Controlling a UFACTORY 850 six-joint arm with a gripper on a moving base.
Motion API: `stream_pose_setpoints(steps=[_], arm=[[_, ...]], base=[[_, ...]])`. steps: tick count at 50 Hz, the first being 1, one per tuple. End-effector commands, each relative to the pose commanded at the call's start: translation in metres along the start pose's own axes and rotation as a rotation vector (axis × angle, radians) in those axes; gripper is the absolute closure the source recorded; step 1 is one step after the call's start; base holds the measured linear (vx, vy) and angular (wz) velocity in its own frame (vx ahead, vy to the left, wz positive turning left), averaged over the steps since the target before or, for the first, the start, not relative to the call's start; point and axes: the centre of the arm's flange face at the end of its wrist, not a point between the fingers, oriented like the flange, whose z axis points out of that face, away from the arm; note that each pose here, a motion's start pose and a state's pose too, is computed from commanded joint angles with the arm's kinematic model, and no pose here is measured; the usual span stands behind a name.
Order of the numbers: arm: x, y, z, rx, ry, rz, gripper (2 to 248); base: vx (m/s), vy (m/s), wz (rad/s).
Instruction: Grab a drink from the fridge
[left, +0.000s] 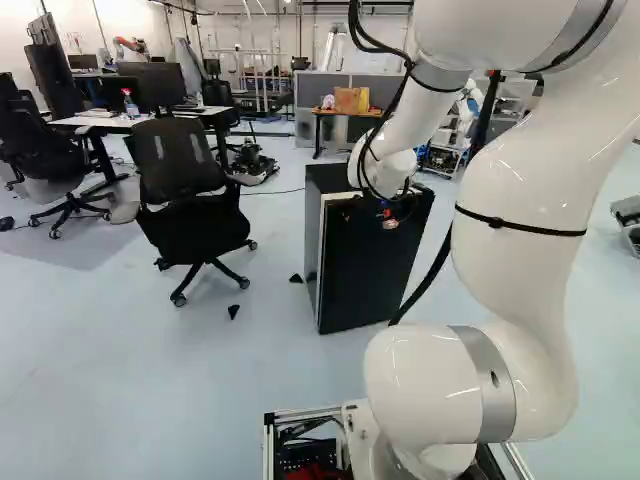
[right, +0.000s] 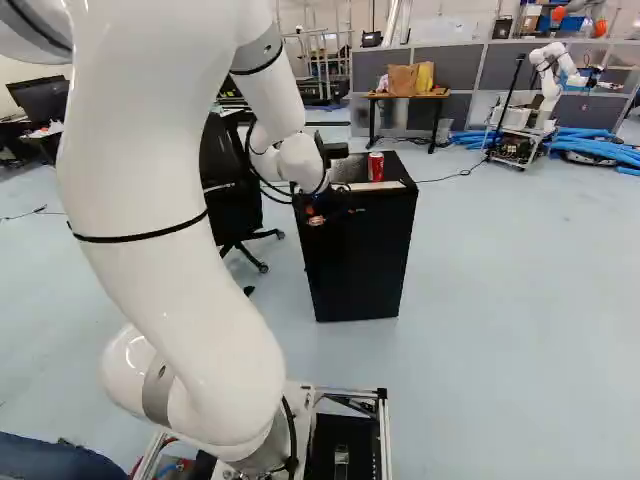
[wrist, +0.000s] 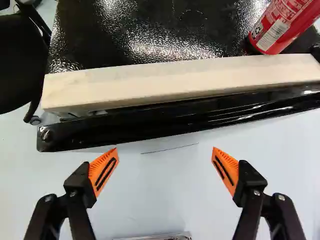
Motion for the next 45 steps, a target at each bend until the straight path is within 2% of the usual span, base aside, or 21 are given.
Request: stream_pose_setpoints(steps=[31, 45], arm=[[0.0054, 0.0, -0.0002, 0.0, 0.06, 0.0, 3], [0.0048, 0.0001, -0.0012, 0.0, 0.066, 0.0, 3]], base=[[0.0, 0.0, 0.0], [0.0, 0.0, 0.0]])
